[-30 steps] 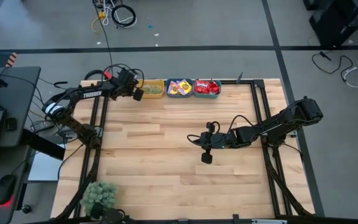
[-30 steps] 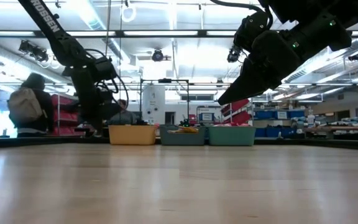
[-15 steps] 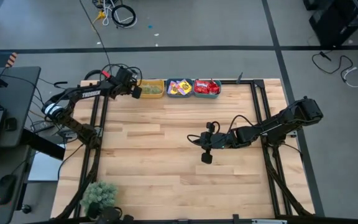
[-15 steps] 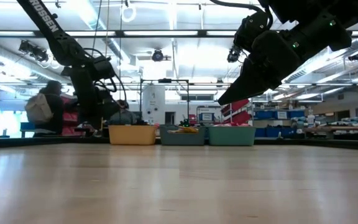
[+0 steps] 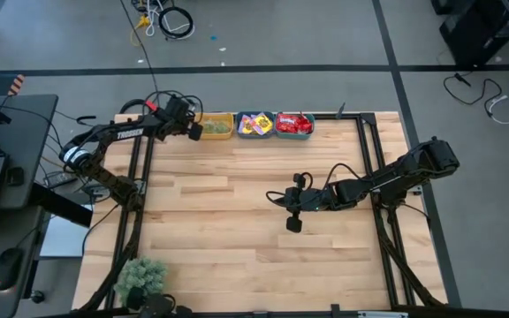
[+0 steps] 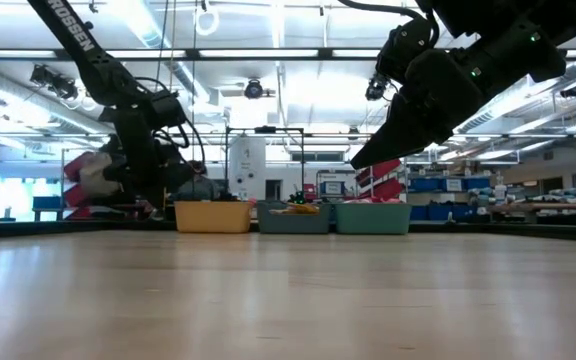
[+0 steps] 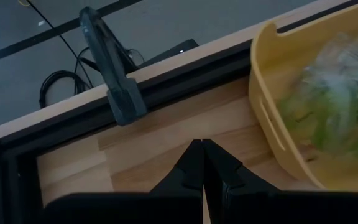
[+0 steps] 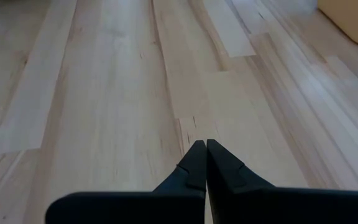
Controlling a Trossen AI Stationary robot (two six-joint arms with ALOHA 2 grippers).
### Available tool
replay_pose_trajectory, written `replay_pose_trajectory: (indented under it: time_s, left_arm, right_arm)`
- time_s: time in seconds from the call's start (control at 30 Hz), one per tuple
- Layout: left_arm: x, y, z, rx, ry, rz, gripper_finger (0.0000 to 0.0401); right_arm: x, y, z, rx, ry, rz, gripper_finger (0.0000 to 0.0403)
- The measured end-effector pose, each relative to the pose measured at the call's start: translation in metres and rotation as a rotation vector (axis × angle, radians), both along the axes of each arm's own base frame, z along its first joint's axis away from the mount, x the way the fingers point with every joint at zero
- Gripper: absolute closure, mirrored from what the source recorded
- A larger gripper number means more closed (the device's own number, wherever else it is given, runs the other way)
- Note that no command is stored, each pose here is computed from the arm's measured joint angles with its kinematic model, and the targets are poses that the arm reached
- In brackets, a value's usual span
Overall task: Sort candy
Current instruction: Move the yellow bin to the left side of the blue bin
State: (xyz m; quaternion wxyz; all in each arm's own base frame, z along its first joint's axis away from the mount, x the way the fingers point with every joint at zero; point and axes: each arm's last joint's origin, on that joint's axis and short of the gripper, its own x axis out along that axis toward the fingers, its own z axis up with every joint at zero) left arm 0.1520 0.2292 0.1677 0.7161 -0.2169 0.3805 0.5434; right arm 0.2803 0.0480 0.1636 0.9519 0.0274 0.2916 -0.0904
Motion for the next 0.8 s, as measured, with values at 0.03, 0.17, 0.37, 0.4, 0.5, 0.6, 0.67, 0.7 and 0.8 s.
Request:
replay_pose_trajectory:
  time_s: [0.03,0.17,0.37,0.4,0.5,0.6,0.67,0.7,0.8]
  left_arm:
    - [0.0,0.0002,0.0001,0.001,-0.001,0.0,0.0401]
    - [0.0008,0.0011,0.001,0.01,-0.016,-0.005,0.0401]
    - [0.0038,0.0002,0.0015,0.013,-0.03,-0.026,0.0401]
    - [0.0042,-0.0001,0.0015,0.012,-0.03,-0.028,0.0401]
    - [0.0042,-0.0002,0.0014,0.01,-0.035,-0.021,0.0401]
    - [0.0025,-0.0001,0.0011,0.021,-0.012,0.02,0.04]
    - [0.0017,-0.0001,0.0011,0.029,0.006,0.034,0.04]
    - [0.0015,-0.0002,0.0009,0.028,0.009,0.035,0.04]
    - [0.0013,-0.0005,0.0006,0.024,0.012,0.035,0.04]
  right_arm:
    - [0.0,0.0,0.0,0.0,0.0,0.0,0.0403]
    - [0.0,0.0,0.0001,0.0,0.0,0.0,0.0403]
    - [0.0,0.0,0.0,0.0,0.0,0.0,0.0403]
    - [0.0,0.0,0.0001,0.0,0.0,0.0,0.0403]
    - [0.0,0.0,0.0,0.0,0.0,0.0,0.0403]
    - [0.0,0.0,0.0,0.0,0.0,0.0,0.0403]
    - [0.0,0.0,0.0,0.0,0.0,0.0,0.0403]
    - [0.0,0.0,0.0,0.0,0.0,0.0,0.0403]
    - [0.0,0.0,0.0,0.0,0.001,0.0,0.0403]
